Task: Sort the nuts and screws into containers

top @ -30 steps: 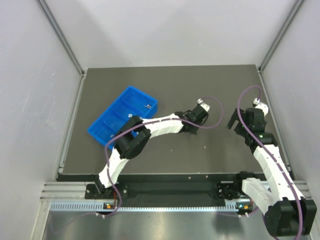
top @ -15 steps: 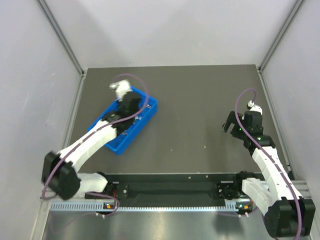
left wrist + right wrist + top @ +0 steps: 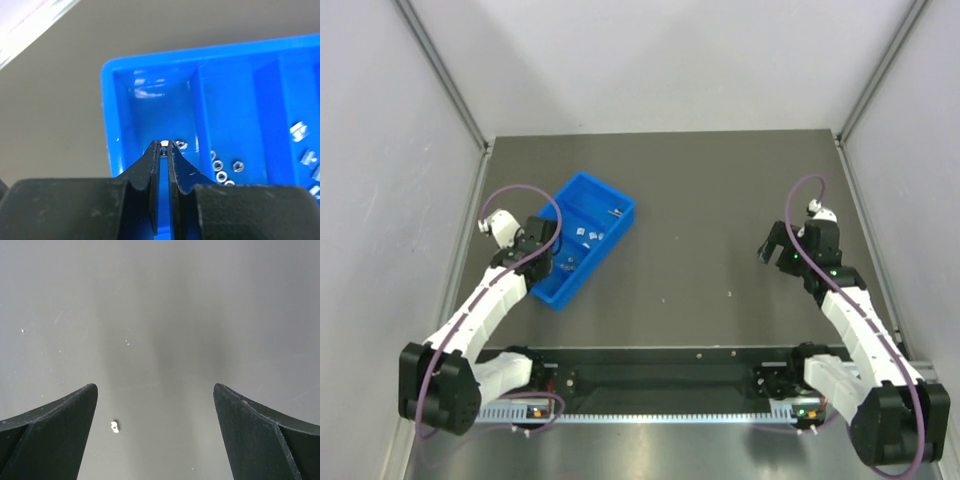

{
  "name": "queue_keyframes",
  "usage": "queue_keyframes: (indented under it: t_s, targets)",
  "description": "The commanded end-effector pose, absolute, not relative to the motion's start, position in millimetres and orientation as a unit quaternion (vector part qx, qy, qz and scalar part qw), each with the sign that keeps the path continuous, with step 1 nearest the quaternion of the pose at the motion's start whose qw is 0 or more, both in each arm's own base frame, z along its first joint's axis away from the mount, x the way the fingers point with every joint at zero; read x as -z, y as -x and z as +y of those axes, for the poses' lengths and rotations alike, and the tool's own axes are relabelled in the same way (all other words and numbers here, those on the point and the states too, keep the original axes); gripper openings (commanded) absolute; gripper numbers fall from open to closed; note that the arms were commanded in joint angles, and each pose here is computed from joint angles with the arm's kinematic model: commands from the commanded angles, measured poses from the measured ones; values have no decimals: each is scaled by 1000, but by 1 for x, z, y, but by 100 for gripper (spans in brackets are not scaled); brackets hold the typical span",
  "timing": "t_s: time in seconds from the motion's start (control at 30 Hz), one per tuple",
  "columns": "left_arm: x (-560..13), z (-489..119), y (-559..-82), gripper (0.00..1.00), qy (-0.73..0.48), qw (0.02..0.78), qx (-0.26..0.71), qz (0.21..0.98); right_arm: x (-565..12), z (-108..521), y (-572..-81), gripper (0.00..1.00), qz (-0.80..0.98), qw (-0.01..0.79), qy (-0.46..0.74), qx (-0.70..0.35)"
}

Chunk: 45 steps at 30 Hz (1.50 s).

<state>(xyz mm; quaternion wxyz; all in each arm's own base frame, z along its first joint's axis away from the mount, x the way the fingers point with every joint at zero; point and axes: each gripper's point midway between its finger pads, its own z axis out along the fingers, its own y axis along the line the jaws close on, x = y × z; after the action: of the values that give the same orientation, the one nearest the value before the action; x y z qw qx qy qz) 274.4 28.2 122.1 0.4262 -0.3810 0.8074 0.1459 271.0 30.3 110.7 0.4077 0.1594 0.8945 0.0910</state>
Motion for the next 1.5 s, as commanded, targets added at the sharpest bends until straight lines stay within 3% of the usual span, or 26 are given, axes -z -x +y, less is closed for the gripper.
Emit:
queue_keyframes:
  t_s: [0.0,0.1,0.13,0.27,0.37,0.5,0.57,0.83,1.13,1.47]
  targets:
    - [-115,34,-266,11,404,420,-156,797,-118,36,-281,100,887,423,-155,-103]
    - [-115,29,-268,22,399,419,-142,803,-118,33,-281,100,887,424,-154,-93]
    - [-120,27,-270,34,398,425,-134,802,-119,32,-282,100,887,426,-155,-91]
    - [-141,10,-281,56,367,433,-85,819,-123,22,-281,100,885,429,-169,-66]
    - [-164,-17,-294,62,327,446,-30,833,-128,17,-281,100,884,430,-176,-55]
    - [-190,-100,-315,63,221,476,33,851,-134,14,-281,100,882,429,-191,-48]
    - [-205,-171,-313,62,141,482,83,861,-136,11,-281,100,880,429,-201,-44]
    - [-154,-378,-277,61,-79,425,126,893,-154,-7,-265,100,869,436,-235,-9]
    - [-100,-479,-245,61,-154,395,137,895,-180,-34,-247,100,846,445,-294,32]
    - [-58,-485,-234,54,-163,376,99,907,-204,-53,-235,100,820,473,-314,70]
